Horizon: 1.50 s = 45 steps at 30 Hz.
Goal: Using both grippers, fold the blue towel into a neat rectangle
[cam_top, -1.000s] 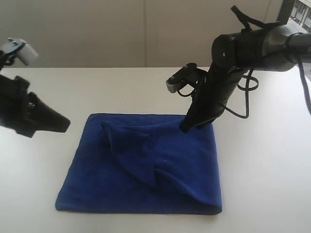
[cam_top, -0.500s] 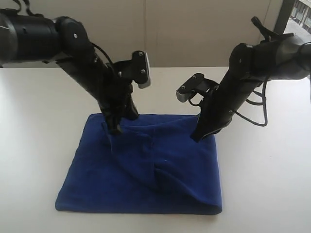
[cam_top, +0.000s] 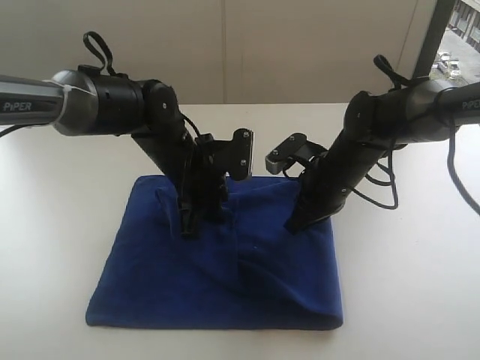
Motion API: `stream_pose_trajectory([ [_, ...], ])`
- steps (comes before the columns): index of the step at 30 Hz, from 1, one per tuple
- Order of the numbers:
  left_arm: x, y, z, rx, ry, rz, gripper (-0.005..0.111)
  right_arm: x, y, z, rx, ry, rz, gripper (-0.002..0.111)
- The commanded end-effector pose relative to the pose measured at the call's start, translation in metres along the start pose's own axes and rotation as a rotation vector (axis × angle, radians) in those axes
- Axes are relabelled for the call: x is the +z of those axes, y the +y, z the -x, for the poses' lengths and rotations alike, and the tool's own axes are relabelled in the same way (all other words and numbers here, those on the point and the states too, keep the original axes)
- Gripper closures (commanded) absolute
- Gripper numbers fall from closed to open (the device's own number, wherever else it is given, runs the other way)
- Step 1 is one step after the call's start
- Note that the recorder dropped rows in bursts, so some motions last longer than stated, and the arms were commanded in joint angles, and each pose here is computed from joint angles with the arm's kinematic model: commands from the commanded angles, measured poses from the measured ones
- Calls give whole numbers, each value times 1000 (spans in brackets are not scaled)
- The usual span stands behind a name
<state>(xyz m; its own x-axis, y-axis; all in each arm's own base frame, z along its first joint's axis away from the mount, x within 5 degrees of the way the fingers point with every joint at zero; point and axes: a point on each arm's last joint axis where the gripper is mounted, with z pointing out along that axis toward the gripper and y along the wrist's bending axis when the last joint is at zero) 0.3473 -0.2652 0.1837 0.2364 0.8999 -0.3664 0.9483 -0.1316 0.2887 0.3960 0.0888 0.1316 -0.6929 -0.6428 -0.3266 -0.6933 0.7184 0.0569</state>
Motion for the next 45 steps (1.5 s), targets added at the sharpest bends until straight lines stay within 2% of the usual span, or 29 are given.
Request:
stream_pose_trajectory([
  [1, 8, -3, 0, 6, 11, -28, 59, 4, -2, -2, 0, 1, 0, 108],
  [4, 8, -2, -1, 8, 14, -17, 59, 4, -2, -2, 0, 1, 0, 108],
  [6, 8, -1, -5, 37, 49, -10, 64, 4, -2, -3, 0, 4, 3, 108],
  [8, 8, 1, -7, 15, 72, 11, 68, 4, -2, -3, 0, 4, 3, 108],
  [11, 7, 4, -10, 5, 112, 39, 61, 4, -2, -3, 0, 5, 4, 108],
  [14, 7, 3, -10, 5, 113, 35, 63, 4, -2, -3, 0, 5, 4, 108],
  [16, 7, 3, -11, 6, 117, 27, 72, 4, -2, -3, 0, 5, 4, 108],
  [20, -2, -3, -14, 48, 181, -32, 99, 4, -2, -3, 2, 4, 5, 108],
  [22, -11, -3, -14, 49, 203, -36, 101, 4, -2, -3, 2, 4, 5, 108],
  [25, -23, -5, -15, 65, 235, -55, 100, 4, -2, -3, 2, 4, 5, 108],
  [32, -32, -21, -27, 94, 375, -246, 100, 4, -2, -3, 1, 6, 6, 108],
  [40, -35, -27, -31, 95, 428, -316, 100, 4, -1, -3, 2, 10, 12, 108],
  [42, -36, -28, -32, 95, 436, -329, 93, 4, -1, -3, 2, 10, 12, 108],
  [44, -36, -28, -32, 94, 438, -333, 81, 4, -1, -3, 4, 10, 12, 108],
  [45, -36, -28, -32, 94, 438, -333, 70, 4, -1, -3, 6, 10, 12, 108],
])
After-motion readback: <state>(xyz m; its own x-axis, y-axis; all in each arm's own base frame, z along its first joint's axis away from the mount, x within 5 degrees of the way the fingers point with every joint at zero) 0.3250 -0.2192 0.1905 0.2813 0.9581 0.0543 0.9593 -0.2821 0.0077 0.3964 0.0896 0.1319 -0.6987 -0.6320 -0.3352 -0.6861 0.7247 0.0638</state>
